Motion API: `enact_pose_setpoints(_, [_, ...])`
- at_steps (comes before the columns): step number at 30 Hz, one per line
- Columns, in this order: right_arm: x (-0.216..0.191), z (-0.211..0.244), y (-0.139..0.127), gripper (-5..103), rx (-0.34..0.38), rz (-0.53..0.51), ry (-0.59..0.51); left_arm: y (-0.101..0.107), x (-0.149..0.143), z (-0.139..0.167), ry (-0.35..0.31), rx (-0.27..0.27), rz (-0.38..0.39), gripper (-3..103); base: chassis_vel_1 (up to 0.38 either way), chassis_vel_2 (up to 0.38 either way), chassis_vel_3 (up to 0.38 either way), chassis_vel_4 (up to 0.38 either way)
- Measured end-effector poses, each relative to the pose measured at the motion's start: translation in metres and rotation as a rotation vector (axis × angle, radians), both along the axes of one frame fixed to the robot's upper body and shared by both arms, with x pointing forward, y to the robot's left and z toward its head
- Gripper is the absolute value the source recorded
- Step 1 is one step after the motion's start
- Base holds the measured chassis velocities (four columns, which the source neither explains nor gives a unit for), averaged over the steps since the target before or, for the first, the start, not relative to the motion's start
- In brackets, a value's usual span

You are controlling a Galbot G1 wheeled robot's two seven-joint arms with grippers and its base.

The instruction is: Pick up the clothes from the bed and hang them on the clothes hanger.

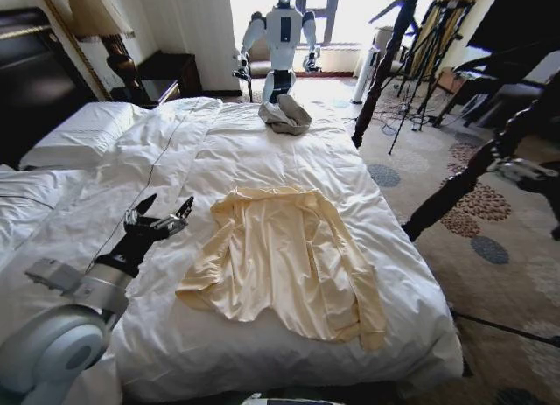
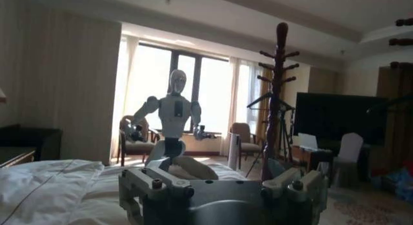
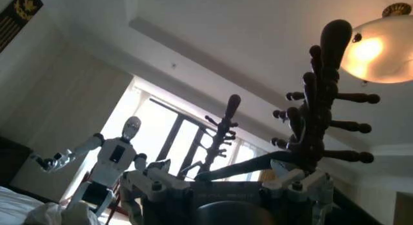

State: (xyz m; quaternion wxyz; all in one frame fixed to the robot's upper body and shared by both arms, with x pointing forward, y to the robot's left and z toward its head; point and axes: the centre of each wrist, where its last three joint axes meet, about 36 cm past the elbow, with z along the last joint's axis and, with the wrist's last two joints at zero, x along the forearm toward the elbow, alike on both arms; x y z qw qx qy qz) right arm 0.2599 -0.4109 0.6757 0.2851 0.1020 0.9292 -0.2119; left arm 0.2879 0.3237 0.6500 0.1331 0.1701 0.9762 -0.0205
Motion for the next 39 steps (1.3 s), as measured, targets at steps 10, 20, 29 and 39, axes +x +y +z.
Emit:
enact_pose_setpoints(10, [-0.019,0.004,-0.011,100,-0.019,-0.02,-0.004,-0.009,0.008,-0.001,0.004,0.018,-0.063,100,0.0,0.0,0.0,0.0])
enact_pose_setpoints(20, [-0.004,-0.001,-0.008,100,-0.021,-0.098,-0.016,-0.013,0.01,-0.008,-0.005,0.018,-0.066,100,0.0,0.0,0.0,0.0])
enact_pose_setpoints(29, [0.032,0.072,-0.076,100,-0.106,-0.378,0.007,-0.018,-0.005,-0.05,0.08,-0.084,0.018,100,0.0,0.0,0.0,0.0])
enact_pose_setpoints(39, [0.111,0.1,-0.114,100,-0.125,-0.437,0.051,-0.021,-0.014,-0.068,0.112,-0.123,0.058,100,0.0,0.0,0.0,0.0])
